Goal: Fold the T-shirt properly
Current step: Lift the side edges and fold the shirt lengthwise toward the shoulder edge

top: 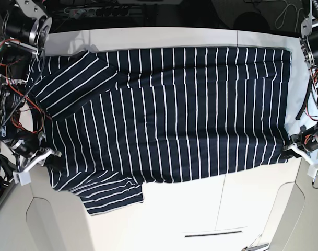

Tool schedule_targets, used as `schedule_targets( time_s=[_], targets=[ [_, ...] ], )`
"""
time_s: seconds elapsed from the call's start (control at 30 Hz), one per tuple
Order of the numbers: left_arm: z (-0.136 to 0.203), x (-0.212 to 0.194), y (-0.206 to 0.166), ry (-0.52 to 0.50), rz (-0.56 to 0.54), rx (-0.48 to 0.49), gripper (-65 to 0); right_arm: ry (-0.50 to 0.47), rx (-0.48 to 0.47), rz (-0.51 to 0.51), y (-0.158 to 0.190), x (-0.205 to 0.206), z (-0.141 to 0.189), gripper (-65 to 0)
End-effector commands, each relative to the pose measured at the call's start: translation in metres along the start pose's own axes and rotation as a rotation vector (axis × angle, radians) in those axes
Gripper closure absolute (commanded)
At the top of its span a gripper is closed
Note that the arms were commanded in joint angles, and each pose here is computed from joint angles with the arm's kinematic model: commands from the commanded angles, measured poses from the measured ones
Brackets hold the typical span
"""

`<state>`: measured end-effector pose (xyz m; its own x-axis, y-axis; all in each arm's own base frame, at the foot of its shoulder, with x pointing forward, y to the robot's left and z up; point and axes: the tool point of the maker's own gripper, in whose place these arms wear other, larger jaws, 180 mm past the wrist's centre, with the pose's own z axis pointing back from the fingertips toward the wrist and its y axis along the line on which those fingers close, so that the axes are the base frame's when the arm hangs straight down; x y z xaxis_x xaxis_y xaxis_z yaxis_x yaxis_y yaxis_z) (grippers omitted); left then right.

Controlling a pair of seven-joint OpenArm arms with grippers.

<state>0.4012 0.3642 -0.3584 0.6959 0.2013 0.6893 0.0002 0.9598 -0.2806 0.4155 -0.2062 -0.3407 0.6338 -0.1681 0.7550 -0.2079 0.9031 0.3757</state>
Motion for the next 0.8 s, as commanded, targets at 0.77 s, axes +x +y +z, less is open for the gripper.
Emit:
schedule_targets(
  time_s=[0.77],
  targets=[
    [0.055,-0.05,-0.005,0.108,-0.247,-0.001,0.0,0.048,-0.188,0.098,-0.039,-0.058,0.077,0.0]
  ],
)
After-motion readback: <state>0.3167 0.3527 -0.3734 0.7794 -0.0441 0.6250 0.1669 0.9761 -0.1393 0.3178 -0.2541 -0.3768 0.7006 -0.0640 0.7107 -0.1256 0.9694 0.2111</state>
